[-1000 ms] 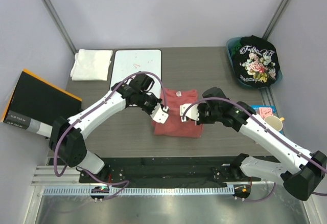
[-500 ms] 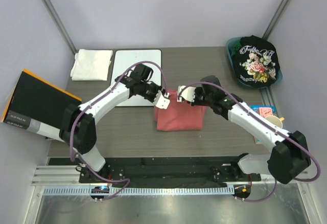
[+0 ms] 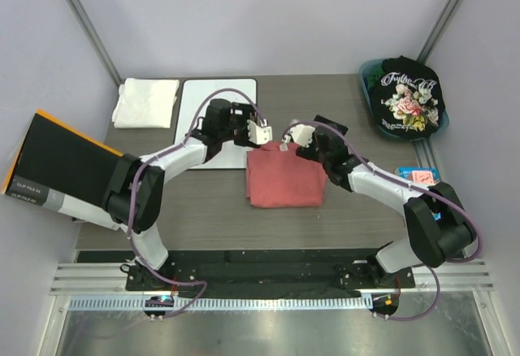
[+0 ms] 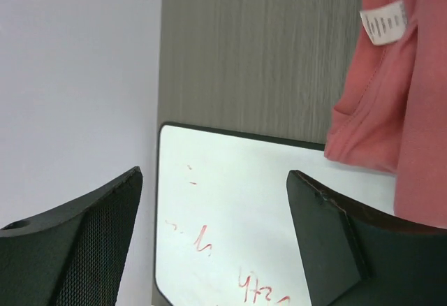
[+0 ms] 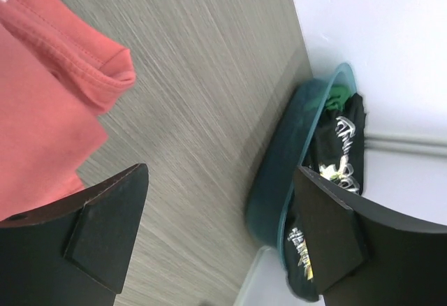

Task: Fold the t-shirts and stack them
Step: Fold the long partially folded tshirt into a neat square, then put the neatly folded tshirt into the corner of the board with the left arm

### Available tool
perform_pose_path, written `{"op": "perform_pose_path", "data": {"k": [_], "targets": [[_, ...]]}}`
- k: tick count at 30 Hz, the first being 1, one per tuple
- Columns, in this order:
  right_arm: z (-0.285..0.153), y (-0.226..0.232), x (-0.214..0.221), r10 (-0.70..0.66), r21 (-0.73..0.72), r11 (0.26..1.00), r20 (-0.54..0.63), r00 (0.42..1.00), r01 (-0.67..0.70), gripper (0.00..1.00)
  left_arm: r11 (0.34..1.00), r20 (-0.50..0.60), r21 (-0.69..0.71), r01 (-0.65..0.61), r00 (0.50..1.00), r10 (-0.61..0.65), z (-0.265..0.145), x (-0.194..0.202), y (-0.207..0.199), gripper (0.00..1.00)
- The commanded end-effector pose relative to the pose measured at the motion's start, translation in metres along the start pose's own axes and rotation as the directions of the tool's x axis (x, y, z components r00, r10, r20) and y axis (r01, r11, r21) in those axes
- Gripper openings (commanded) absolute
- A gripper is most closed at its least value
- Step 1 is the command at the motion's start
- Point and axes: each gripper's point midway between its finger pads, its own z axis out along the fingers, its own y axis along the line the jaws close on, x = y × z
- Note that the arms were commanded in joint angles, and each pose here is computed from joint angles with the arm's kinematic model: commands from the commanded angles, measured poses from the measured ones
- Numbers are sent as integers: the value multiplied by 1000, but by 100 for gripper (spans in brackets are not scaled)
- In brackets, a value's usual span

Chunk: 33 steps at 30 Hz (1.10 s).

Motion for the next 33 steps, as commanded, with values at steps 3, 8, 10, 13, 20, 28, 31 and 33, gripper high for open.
{"op": "perform_pose_path", "data": {"k": [3,8,10,13,20,28,31,33], "targets": [[-25,-12,3,221,-116,967,-56,974,-226,89,938,1,216,270,961,-277,-54,-59,25,74],[-43,24,4,259,-348,896,-99,961,-277,93,525,-359,502,687,718,-596,-94,-54,-57,79],[-49,28,6,292,-379,871,-113,950,-312,94,330,-487,472,818,553,-676,-102,-49,-78,92],[-55,33,2,331,-426,835,-114,937,-347,98,97,-600,405,909,345,-721,-109,-43,-98,100],[-53,29,21,490,-402,739,-230,841,-540,99,-289,-620,309,906,-38,-784,-100,-52,-114,100],[-49,50,40,553,-370,667,-335,763,-647,98,-414,-566,226,882,-227,-793,-78,-50,-122,100],[-50,63,45,569,-374,637,-362,738,-674,98,-329,-507,156,931,-211,-836,-68,-38,-122,100],[-49,66,47,578,-368,626,-373,726,-687,98,-270,-489,69,960,-204,-848,-63,-24,-126,100]]}}
